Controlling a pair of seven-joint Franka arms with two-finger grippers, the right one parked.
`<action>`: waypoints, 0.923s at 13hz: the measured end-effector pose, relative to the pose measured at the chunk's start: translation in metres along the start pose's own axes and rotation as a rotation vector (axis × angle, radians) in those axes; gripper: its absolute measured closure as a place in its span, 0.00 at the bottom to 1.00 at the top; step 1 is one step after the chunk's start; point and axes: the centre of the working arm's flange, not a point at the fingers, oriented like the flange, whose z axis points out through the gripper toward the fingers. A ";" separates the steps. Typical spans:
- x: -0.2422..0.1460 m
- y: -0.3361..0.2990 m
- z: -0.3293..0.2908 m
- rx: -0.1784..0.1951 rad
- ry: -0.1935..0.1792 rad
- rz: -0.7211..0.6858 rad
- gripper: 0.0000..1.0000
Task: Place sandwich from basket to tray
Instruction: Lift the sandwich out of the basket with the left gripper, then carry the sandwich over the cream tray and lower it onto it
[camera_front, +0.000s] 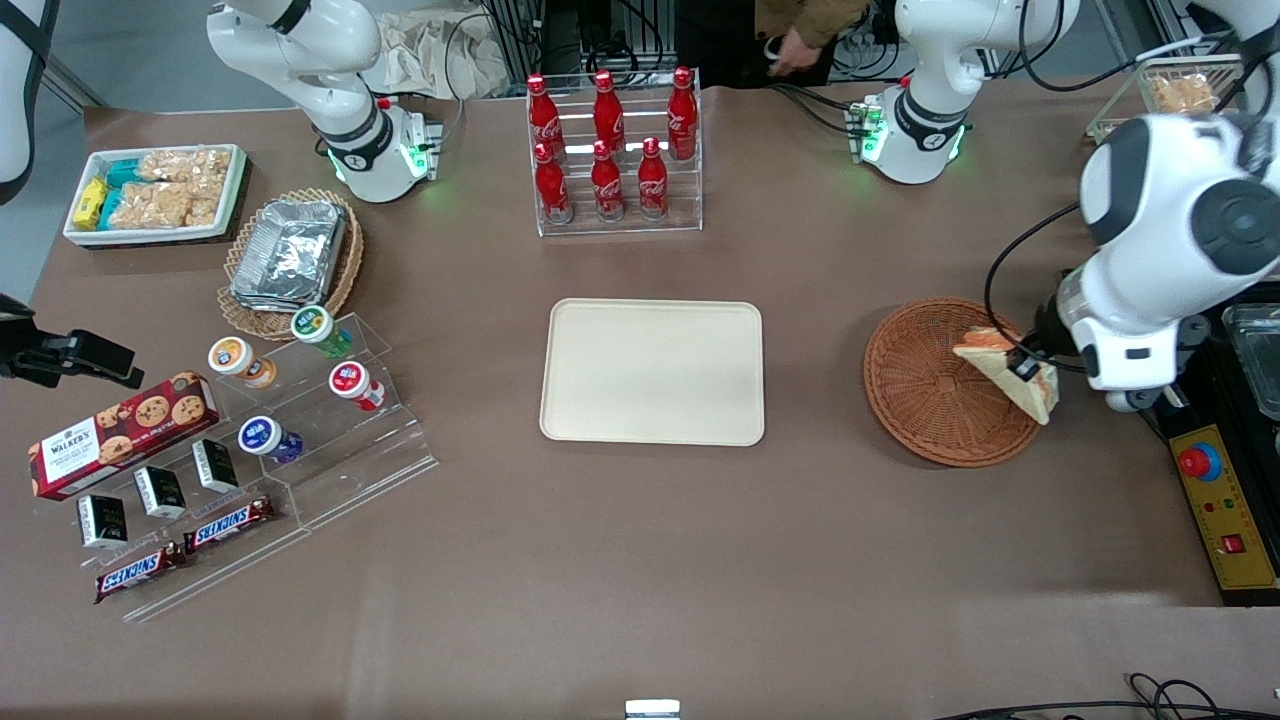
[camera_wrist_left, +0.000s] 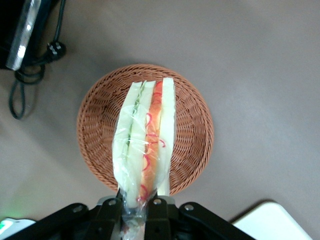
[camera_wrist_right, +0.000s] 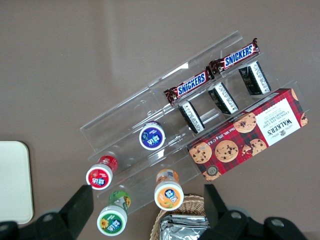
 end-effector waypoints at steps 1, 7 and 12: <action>-0.001 -0.001 -0.020 0.007 -0.005 0.043 0.84; -0.063 0.051 -0.038 0.029 -0.019 0.355 0.84; -0.169 0.144 0.024 0.055 -0.083 0.611 0.84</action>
